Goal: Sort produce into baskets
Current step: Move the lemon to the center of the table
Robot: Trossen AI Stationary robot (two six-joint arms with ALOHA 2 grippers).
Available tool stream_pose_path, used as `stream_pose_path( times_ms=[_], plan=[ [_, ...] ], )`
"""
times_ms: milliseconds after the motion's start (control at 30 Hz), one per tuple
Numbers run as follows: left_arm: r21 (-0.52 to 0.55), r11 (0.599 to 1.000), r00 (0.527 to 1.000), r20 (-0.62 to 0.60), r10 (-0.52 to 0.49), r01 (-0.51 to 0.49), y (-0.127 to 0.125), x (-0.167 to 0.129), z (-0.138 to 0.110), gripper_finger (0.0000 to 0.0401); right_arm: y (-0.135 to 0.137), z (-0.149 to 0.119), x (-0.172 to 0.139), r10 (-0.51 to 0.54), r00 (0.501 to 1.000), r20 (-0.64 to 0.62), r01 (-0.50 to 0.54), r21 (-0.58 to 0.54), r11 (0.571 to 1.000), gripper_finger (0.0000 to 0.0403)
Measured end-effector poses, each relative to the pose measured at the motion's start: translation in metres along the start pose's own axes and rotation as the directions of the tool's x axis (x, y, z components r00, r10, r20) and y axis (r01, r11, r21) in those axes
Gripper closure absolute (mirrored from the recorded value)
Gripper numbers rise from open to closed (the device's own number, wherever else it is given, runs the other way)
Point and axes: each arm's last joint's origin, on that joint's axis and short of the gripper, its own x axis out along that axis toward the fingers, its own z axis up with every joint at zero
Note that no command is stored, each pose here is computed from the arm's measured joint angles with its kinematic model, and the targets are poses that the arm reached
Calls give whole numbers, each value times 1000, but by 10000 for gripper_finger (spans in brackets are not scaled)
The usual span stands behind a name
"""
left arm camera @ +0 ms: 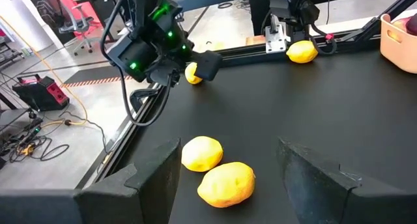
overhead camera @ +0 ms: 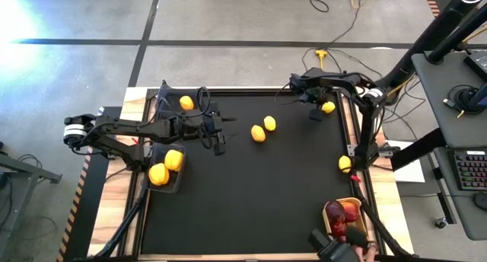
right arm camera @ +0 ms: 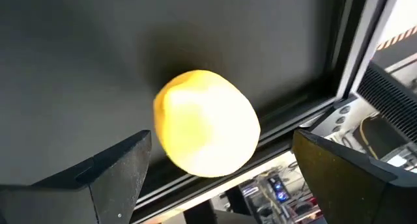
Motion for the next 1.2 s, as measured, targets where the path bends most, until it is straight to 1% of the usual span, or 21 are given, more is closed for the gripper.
stream_pose_path(
  times_ms=[100,200,300,367,433,600,833,1033,1200],
  plan=[
    [0,1000,1000,0,0,0,0,0,0,170,-2,3,8,6,1000,-25,-6,14,1000,39],
    [0,1000,1000,1,0,0,0,0,0,170,-3,7,13,-14,999,-51,16,35,999,39],
    [0,1000,1000,1,0,0,0,0,0,170,-4,9,12,-17,999,-46,20,64,998,42],
    [0,1000,1000,1,0,0,0,0,0,170,-5,9,10,-14,999,-39,18,101,995,53],
    [0,1000,1000,2,0,0,0,0,0,170,-5,10,10,-5,999,-32,9,123,992,72],
    [-5,1000,1000,5,1,-1,0,0,1,170,-4,13,2,-17,1000,-6,18,121,993,123],
    [-14,1000,1000,11,-1,1,0,-1,2,170,-6,15,-6,-25,1000,12,23,135,991,215],
    [-20,1000,1000,21,1,0,1,-3,4,170,-4,14,-29,-40,999,33,36,113,993,301],
    [-11,1000,1000,3,-4,4,1,-4,3,170,-1,13,-50,-2,999,49,-2,81,997,357]
  ],
)
